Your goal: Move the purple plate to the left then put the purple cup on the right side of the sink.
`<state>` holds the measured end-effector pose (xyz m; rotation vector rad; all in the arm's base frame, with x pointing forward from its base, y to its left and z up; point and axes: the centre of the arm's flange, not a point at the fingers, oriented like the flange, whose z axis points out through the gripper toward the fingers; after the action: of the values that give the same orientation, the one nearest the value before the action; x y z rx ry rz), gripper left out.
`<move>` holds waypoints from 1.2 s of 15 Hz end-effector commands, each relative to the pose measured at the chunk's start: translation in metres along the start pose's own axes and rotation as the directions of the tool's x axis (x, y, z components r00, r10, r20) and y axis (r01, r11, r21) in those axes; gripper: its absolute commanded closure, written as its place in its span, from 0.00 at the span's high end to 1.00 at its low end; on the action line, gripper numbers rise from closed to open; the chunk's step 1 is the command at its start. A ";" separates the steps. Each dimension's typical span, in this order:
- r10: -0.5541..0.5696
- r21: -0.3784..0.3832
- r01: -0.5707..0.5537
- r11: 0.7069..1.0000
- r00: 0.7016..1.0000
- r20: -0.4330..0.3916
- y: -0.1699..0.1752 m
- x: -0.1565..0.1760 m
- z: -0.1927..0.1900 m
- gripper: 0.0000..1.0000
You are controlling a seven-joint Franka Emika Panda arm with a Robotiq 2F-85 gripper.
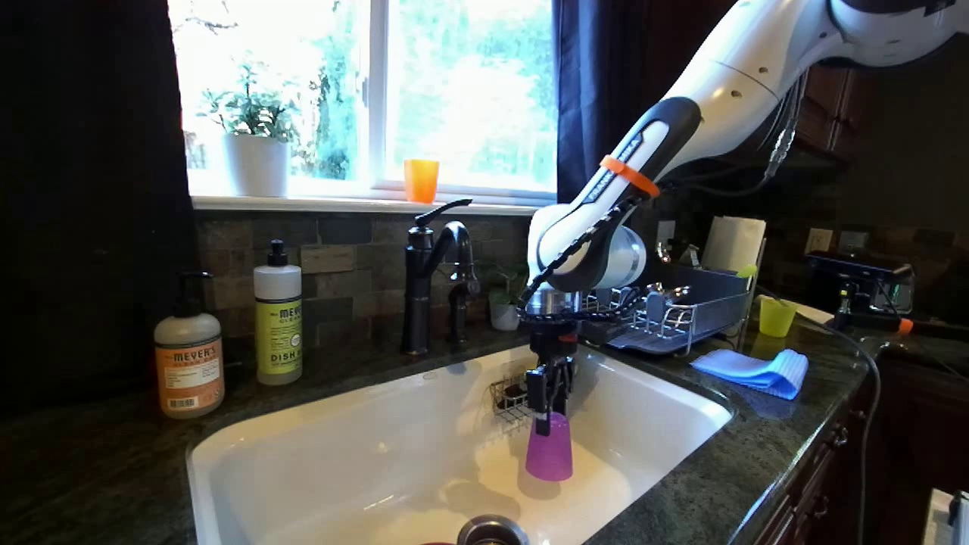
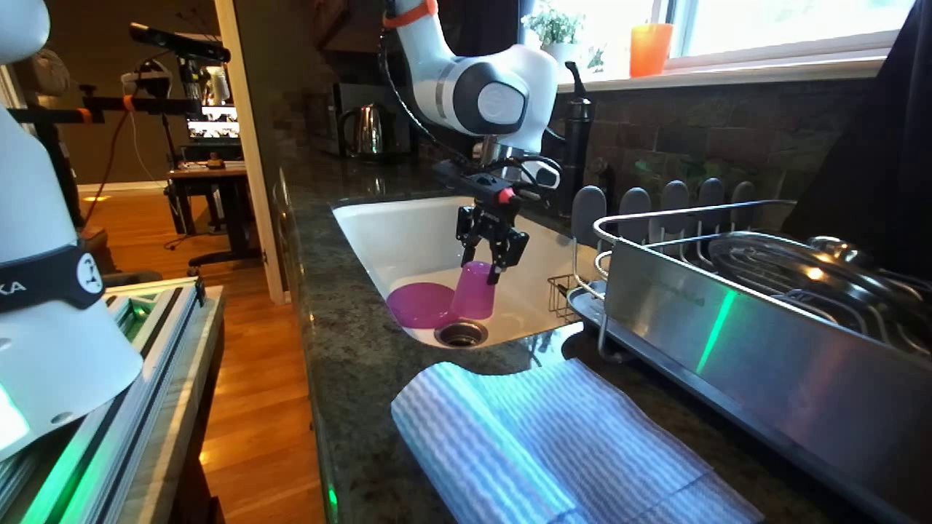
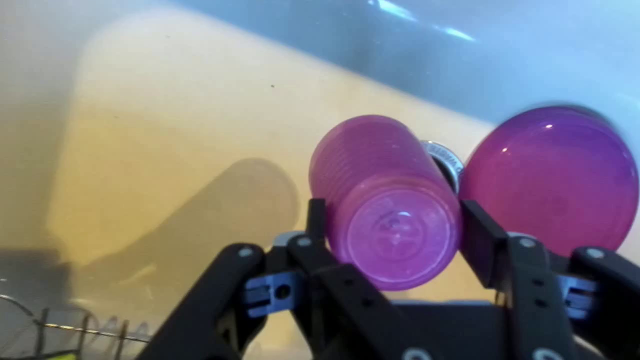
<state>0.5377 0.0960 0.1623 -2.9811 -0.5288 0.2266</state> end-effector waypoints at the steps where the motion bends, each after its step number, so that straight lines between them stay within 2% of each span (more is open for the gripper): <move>1: 0.091 -0.036 -0.091 0.995 0.996 -0.009 0.029 -0.028 -0.006 0.41; 4: 0.121 -0.035 -0.122 0.992 0.992 -0.026 0.045 -0.035 0.009 0.41; 9: 0.189 -0.059 -0.198 0.979 0.974 -0.123 0.059 -0.036 0.052 0.41; 14: 0.259 -0.054 -0.266 0.962 0.958 -0.122 0.071 -0.044 0.085 0.41; 15: 0.272 -0.056 -0.280 0.958 0.955 -0.121 0.073 -0.046 0.088 0.91; 18: 0.296 -0.071 -0.309 0.948 0.944 -0.146 0.076 -0.052 0.081 1.00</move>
<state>0.5056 0.0143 0.0765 -3.1030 -0.1228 0.0767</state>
